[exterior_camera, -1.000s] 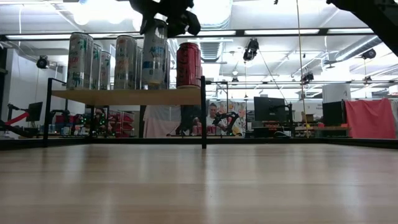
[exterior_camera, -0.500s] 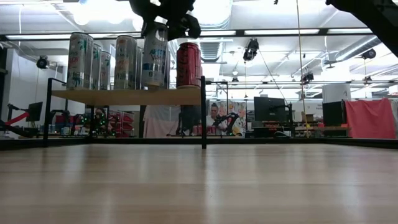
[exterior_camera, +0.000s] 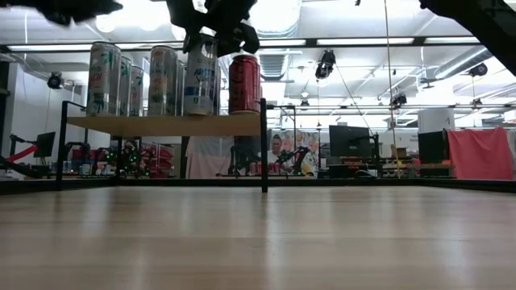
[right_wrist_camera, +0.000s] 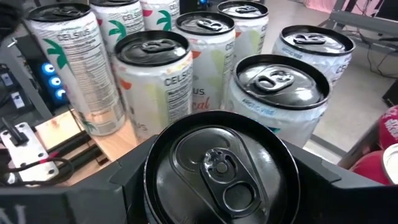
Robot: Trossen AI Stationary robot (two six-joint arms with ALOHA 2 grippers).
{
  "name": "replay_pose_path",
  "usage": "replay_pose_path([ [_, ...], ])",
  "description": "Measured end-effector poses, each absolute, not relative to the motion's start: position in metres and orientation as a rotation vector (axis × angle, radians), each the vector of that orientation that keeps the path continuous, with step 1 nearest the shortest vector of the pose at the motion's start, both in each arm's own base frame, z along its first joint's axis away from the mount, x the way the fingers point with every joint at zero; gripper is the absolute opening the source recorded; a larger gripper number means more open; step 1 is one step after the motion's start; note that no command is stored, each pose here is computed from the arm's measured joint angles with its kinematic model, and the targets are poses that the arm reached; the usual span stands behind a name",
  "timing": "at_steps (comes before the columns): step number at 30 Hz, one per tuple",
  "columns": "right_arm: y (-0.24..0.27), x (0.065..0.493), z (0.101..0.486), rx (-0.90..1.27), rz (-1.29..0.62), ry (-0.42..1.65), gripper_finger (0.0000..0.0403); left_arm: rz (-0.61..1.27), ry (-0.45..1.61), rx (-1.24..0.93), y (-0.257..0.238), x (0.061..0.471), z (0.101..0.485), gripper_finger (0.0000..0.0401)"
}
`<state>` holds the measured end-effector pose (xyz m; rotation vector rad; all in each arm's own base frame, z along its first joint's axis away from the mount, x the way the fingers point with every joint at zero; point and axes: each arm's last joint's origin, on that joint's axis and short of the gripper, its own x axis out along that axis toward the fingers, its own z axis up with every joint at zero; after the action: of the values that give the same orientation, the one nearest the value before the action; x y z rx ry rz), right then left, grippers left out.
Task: Place canned beverage on shelf
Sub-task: Put the white blue soda can on the shelf aligned with the other white blue soda can
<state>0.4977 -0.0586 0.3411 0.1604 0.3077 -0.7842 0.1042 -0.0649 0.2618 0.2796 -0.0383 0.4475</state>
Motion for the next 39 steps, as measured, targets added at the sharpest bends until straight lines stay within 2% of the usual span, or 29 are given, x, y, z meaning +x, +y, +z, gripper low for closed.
replay_pose_path([
  [6, -0.063, 0.497, 0.341, 0.159, -0.794, 0.316, 0.0242, 0.296, -0.039, 0.084, -0.060, 0.124, 0.216, 0.0265],
  [10, -0.063, 0.497, 0.341, 0.159, -0.794, 0.316, 0.0242, 0.347, 0.009, -0.005, -0.041, 0.143, 0.201, 0.0222],
  [17, -0.063, 0.497, 0.340, 0.159, -0.795, 0.320, 0.0252, 0.453, 0.061, -0.019, -0.007, 0.169, 0.189, 0.0111],
  [24, -0.063, 0.496, 0.340, 0.158, -0.795, 0.328, 0.0252, 0.503, 0.039, 0.003, 0.001, 0.183, 0.181, 0.0011],
  [39, -0.063, 0.496, 0.339, 0.158, -0.794, 0.330, 0.0253, 0.647, -0.054, 0.017, 0.013, 0.205, 0.169, 0.0011],
])
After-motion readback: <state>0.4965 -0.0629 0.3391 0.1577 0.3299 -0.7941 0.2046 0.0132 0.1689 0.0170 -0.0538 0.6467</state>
